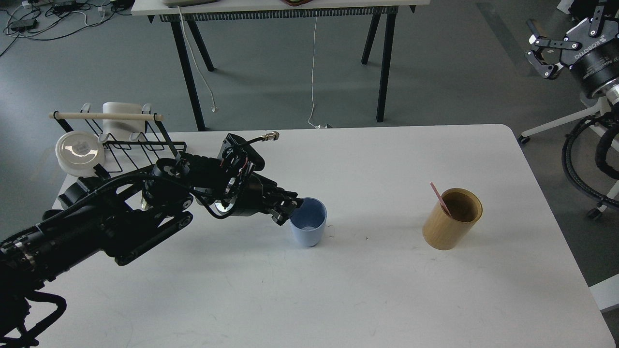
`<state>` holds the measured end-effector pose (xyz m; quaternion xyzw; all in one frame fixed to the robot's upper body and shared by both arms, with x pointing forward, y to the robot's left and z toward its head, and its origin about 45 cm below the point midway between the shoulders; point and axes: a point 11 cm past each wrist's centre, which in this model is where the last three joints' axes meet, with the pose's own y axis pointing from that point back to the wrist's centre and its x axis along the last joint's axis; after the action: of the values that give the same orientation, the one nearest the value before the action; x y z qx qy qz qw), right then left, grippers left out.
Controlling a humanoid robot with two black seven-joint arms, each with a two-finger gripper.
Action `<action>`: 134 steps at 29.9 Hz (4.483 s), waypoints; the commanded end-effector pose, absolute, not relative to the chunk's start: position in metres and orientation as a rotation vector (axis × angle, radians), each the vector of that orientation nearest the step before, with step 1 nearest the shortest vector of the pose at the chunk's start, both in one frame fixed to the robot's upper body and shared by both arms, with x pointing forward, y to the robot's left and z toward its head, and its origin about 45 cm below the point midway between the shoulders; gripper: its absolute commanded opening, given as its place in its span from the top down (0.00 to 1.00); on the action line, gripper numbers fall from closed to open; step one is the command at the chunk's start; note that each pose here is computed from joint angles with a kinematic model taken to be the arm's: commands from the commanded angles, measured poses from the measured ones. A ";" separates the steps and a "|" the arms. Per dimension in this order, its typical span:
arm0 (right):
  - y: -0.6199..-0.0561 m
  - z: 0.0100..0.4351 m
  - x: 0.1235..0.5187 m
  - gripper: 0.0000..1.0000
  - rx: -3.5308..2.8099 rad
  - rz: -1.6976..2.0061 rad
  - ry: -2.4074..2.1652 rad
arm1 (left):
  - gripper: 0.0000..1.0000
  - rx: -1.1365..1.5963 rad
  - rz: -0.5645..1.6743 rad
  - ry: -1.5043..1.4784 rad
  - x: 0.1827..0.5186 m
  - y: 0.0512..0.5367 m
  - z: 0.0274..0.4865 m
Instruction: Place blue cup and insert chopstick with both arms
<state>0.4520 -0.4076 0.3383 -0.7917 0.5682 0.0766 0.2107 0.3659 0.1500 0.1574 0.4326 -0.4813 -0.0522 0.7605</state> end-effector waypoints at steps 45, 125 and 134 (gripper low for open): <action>-0.378 0.327 0.380 0.00 -1.751 0.825 1.144 | 0.01 -0.401 0.846 -0.197 0.417 0.249 0.340; -0.328 0.203 0.317 0.01 -3.234 -2.248 0.411 | 0.01 -0.303 0.833 -0.061 0.417 0.214 0.272; -0.320 0.194 0.318 0.02 -3.231 -2.231 0.388 | 0.01 -0.300 0.838 -0.057 0.417 0.215 0.270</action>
<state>0.3163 -0.3218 0.1946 -0.7536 0.0875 -0.5185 -0.3945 0.4170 0.2141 0.2719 -0.1462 -0.0291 0.4035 0.9027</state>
